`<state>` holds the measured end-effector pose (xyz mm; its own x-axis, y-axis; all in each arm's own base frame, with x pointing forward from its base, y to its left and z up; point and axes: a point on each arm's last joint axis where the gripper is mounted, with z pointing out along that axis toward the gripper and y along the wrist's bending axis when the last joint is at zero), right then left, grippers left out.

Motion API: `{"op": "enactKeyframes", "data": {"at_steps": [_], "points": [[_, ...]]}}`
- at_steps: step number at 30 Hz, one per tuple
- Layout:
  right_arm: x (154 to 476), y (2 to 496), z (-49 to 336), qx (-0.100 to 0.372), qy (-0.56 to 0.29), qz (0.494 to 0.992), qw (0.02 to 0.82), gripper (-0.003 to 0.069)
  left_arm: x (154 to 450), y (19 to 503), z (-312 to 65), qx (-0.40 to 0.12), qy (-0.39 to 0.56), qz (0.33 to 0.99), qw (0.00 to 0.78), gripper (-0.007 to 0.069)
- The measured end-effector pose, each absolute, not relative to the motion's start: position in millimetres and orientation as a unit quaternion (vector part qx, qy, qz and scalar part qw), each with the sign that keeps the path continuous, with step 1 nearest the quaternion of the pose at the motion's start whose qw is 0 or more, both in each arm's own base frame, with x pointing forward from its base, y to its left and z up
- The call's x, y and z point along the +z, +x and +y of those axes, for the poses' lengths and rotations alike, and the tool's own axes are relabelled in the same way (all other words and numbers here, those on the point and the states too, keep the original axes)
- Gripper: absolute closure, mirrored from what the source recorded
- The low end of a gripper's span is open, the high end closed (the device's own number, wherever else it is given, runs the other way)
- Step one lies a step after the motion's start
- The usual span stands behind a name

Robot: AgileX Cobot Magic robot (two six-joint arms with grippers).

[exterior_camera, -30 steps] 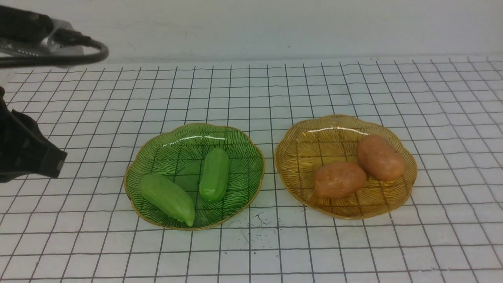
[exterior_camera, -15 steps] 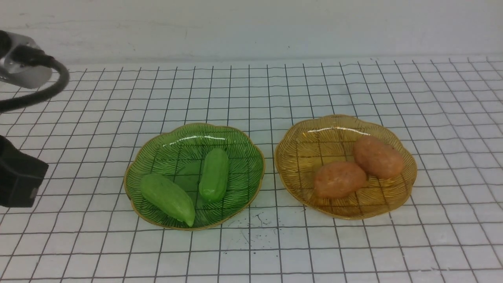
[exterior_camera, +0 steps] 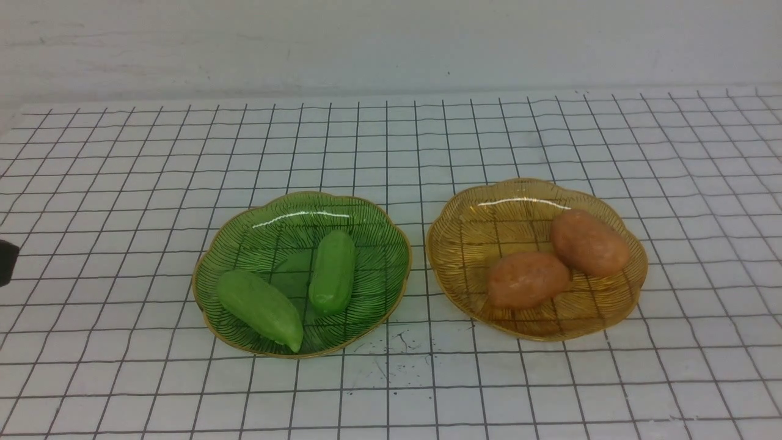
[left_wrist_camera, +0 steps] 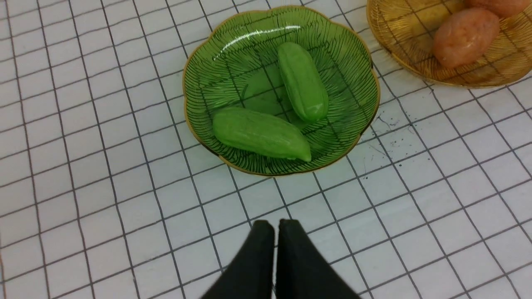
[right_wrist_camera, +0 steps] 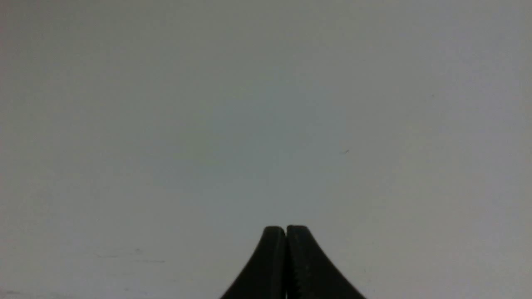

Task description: Put different types of vegetables on the plate.

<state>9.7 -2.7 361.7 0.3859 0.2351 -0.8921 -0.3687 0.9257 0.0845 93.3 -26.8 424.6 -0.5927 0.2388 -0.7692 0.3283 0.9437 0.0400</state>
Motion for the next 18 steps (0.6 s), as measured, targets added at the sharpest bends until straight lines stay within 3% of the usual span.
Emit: {"op": "enactKeyframes", "data": {"at_steps": [7, 18], "points": [[361, -6, -10, 0.179, -0.062, 0.493, 0.849, 0.0673, 432, 61, -22, -0.074, 0.152, 0.844, 0.51, 0.0633], [361, -6, -10, 0.179, -0.062, 0.492, 0.85, 0.0673, 399, 49, -19, -0.08, 0.141, 0.816, 0.556, 0.0633]]}}
